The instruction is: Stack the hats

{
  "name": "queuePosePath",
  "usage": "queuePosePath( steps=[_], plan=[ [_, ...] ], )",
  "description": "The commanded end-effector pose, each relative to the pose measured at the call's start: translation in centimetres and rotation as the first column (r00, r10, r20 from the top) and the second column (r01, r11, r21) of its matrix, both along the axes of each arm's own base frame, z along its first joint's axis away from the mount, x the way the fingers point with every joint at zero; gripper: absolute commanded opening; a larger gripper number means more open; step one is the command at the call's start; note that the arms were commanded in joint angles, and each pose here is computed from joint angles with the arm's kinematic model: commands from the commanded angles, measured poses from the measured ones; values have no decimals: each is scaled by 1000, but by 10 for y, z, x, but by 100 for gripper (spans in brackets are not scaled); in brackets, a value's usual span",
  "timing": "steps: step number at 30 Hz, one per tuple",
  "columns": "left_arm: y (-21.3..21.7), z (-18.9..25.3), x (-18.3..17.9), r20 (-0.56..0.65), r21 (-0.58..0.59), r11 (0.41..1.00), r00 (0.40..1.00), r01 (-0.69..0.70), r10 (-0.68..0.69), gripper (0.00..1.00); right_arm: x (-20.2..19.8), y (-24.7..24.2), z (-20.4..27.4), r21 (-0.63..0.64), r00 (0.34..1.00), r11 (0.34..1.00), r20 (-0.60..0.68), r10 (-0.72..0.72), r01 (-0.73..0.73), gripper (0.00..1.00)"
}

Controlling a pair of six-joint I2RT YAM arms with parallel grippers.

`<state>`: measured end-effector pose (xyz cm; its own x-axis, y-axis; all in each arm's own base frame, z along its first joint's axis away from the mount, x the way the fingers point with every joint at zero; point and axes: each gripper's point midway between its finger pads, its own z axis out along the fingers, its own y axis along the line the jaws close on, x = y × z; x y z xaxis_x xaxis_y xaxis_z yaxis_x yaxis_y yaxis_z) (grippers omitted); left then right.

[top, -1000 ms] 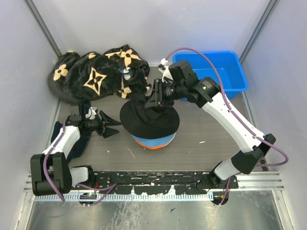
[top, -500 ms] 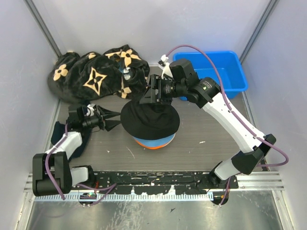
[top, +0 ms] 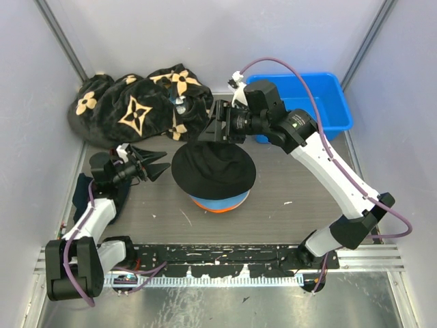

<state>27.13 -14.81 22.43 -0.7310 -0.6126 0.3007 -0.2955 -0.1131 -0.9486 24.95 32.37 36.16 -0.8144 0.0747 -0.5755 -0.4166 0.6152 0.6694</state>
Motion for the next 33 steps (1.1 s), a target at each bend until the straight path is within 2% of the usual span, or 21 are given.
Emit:
queuePosePath(
  steps=[1, 21, 23, 29, 33],
  plan=[
    [-1, 6, -3, 19, -21, 1000, 1000, -9, 9, 55, 6, -1, 41, 75, 994, 997, 101, -32, 25, 66],
    [-28, 19, -7, 73, 19, 999, 996, 42, -43, 56, 22, -7, 32, 48, 994, 996, 82, -73, 69, 66],
    [-29, 19, -4, 73, 20, 999, 997, 36, -38, 49, 23, -10, 29, 41, 993, 996, 83, -82, 79, 66],
    [-28, 13, 7, 54, 33, 999, 998, 16, -18, 15, 38, -47, 20, 27, 977, 982, 95, -191, 189, 67],
    [-30, 3, 16, 52, 54, 998, 998, 32, -35, 5, 53, -99, 9, 61, 946, 949, 80, -314, 310, 67]
  ],
)
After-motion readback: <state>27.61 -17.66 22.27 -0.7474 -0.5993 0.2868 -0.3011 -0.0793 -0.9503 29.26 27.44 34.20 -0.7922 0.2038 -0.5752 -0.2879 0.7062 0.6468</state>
